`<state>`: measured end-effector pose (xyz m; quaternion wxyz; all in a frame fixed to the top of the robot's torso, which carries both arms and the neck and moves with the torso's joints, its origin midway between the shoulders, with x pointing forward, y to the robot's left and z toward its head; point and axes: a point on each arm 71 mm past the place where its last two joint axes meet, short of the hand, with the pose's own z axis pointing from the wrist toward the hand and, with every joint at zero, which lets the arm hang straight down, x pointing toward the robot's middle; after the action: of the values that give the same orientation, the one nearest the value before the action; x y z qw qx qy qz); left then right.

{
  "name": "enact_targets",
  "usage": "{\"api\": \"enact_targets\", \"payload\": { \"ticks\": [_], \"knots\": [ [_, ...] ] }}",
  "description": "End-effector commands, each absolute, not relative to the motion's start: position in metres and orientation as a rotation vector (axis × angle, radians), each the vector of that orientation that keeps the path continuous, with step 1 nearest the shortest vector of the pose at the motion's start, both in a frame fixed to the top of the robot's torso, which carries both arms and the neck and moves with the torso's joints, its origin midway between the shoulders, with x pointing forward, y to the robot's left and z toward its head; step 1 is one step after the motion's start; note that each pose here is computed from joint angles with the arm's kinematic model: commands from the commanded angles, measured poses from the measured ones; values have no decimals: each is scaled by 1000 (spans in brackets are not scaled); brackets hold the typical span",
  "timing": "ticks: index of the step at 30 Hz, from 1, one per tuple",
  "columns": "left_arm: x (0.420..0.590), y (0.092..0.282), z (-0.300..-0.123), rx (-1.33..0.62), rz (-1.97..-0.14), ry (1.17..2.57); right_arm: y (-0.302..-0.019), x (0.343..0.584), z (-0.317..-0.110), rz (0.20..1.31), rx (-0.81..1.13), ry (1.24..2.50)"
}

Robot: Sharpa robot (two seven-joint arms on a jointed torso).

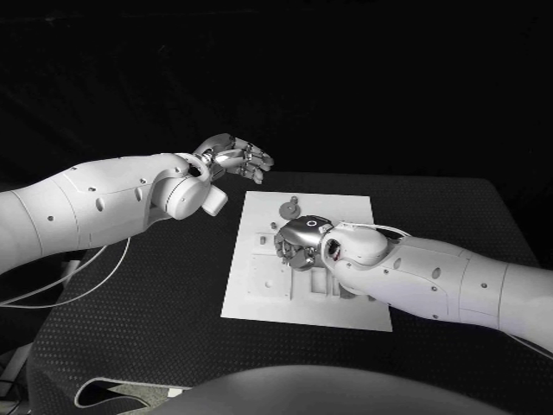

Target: Assemble the parts on the task board

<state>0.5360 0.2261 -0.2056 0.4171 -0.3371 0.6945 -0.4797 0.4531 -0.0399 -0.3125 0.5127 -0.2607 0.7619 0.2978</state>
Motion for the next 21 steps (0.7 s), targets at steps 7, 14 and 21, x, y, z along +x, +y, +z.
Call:
{"api": "enact_targets", "payload": {
  "ticks": [7,14,21],
  "knots": [
    [535,224,-204,-842,-1225,1739,-39,449,-320,714,-660,1852],
    [536,223,-204,-841,-1226,1740,-36,449,-323,713,-658,1853],
    [536,223,-204,-841,-1226,1740,-39,452,-325,694,-659,1857]
  ]
}}
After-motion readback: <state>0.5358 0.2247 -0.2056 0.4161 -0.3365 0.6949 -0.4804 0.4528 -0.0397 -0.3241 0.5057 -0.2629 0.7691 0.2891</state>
